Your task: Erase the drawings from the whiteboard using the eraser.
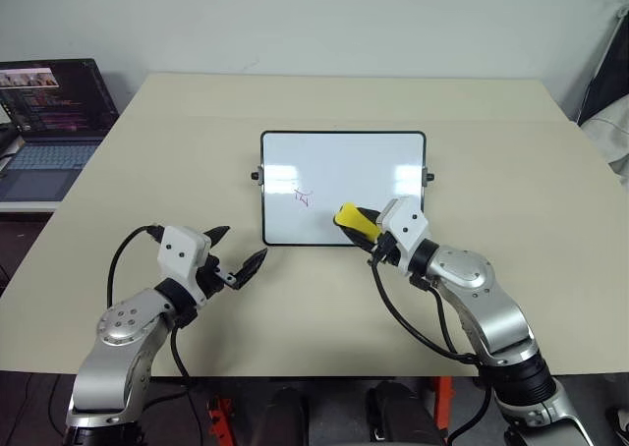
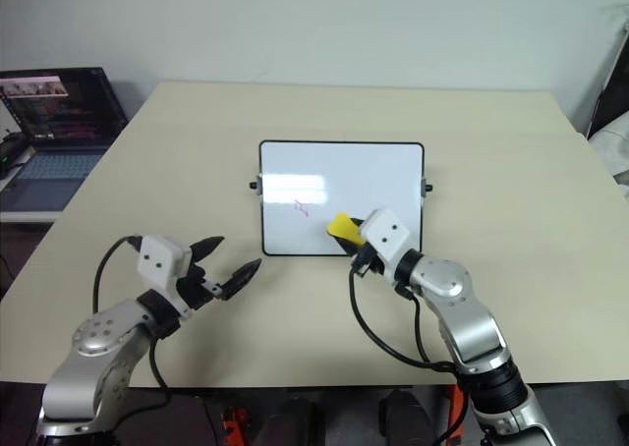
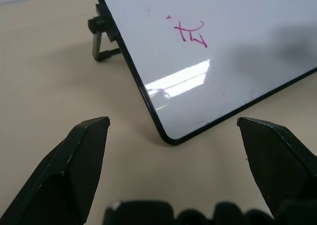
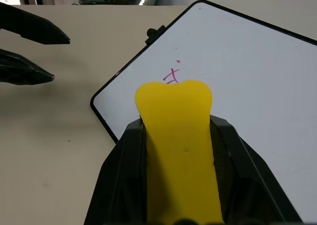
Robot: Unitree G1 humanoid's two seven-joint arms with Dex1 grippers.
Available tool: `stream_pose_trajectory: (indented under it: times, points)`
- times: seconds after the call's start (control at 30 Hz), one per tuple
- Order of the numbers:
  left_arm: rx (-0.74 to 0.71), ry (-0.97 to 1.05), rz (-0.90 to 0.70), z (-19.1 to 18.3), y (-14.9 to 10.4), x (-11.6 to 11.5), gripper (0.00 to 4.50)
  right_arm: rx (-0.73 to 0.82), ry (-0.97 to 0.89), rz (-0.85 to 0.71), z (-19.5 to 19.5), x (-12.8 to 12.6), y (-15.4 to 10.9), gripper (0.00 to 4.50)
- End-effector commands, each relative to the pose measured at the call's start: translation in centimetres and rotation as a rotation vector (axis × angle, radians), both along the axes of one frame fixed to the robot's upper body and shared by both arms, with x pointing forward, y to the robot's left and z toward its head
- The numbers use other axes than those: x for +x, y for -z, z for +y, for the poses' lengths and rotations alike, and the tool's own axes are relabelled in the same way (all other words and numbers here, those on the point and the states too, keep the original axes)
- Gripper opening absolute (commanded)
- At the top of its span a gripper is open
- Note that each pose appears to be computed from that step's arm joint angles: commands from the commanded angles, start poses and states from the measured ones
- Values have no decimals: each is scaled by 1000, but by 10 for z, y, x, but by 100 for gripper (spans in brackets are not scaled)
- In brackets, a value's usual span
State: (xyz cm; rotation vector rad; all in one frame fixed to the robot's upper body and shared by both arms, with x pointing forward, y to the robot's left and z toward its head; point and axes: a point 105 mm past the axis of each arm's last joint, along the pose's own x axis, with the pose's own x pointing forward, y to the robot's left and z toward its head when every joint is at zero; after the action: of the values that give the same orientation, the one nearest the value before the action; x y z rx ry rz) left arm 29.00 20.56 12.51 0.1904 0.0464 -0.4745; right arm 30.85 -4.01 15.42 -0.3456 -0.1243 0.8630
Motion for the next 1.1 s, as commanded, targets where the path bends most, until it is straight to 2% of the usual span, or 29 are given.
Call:
stream_pose_trajectory:
  times: [0.03,0.2,0.43,0.7,0.83,1.0,1.1]
  points:
    - [-10,-23,-49,5,-14,5,450,7,-15,-71,4,0,-12,129]
    - [-3,6,-46,0,-18,11,450,-52,-38,-136,15,11,-18,129]
    - [24,80,-12,-9,-14,16,450,-153,-60,-244,54,59,-41,129]
    - [31,119,-10,-18,-14,20,450,-324,-119,-261,84,84,-29,129]
    - [36,142,-6,-25,-13,20,450,-446,-114,-213,91,99,-15,129]
    - [40,148,-5,-26,-12,19,450,-650,-269,-184,89,89,15,129]
    - [41,148,-3,-27,-10,18,450,-686,-226,-266,88,96,10,129]
